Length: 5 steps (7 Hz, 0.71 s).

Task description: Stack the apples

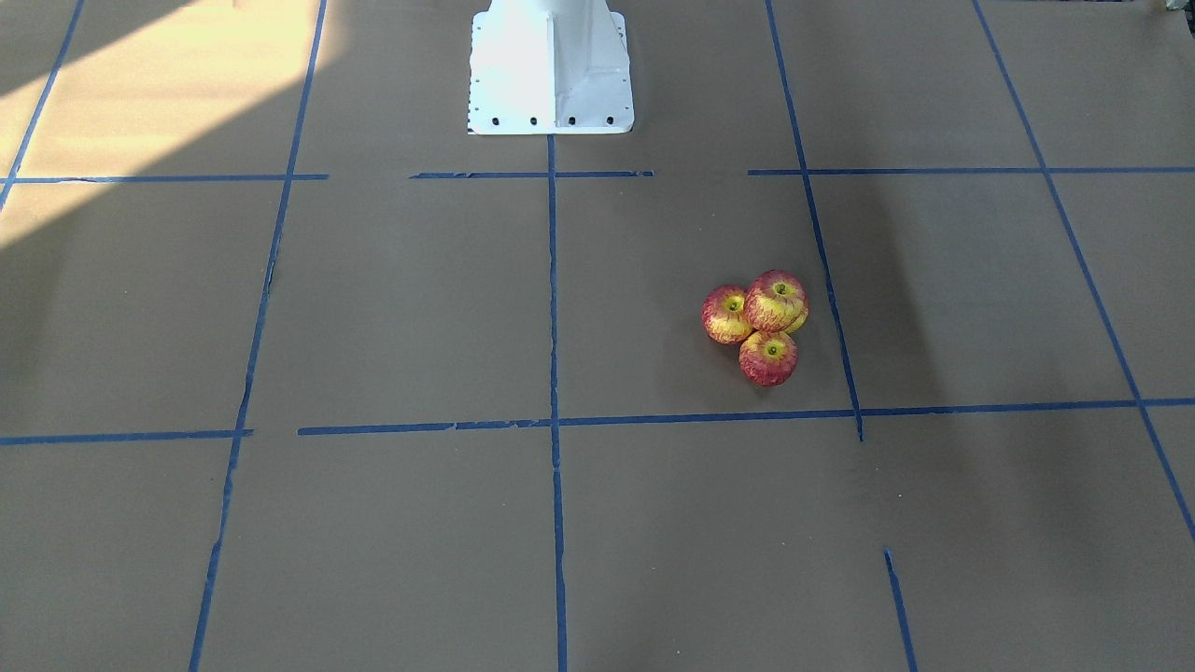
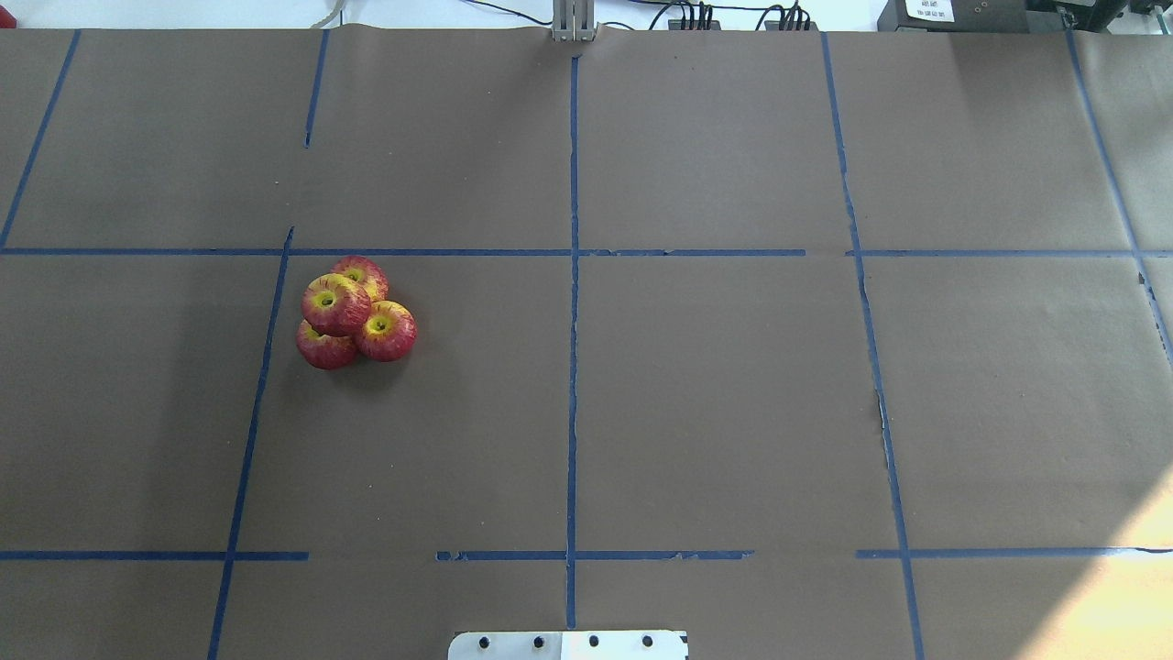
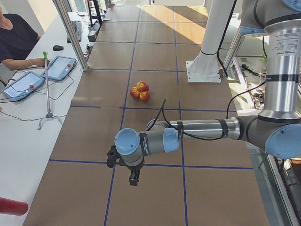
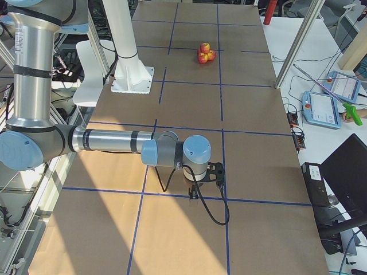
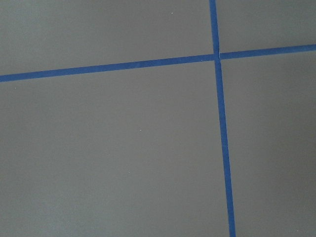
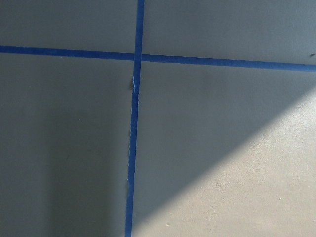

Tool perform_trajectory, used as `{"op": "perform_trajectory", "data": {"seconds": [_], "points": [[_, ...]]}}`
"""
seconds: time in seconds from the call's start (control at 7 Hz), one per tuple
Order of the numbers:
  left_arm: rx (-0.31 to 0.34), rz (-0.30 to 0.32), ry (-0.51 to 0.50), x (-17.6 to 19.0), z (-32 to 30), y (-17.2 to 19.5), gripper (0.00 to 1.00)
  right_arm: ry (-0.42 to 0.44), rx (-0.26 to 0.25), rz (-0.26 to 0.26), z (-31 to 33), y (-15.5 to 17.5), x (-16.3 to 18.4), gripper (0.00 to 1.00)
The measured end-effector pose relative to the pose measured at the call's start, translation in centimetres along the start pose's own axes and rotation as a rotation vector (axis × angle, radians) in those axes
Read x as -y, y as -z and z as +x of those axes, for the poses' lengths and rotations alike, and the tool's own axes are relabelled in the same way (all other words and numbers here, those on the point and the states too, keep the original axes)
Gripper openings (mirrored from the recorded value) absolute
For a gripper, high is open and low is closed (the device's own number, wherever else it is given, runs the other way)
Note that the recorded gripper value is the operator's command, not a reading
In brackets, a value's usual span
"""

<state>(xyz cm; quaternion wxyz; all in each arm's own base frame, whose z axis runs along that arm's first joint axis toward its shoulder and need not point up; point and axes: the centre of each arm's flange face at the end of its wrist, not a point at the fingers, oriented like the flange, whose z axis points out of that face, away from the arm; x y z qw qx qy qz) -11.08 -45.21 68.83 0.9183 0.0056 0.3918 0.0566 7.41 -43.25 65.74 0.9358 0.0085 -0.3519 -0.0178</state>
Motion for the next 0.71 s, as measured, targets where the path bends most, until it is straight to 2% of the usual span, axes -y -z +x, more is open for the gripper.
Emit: {"op": "perform_trajectory", "data": {"seconds": [0.71], "points": [[0.007,-0.006,0.002,-0.17,-0.27,-0.19,1.0,0.0,0.0,0.0,0.0,0.0,0.0,1.0]]}}
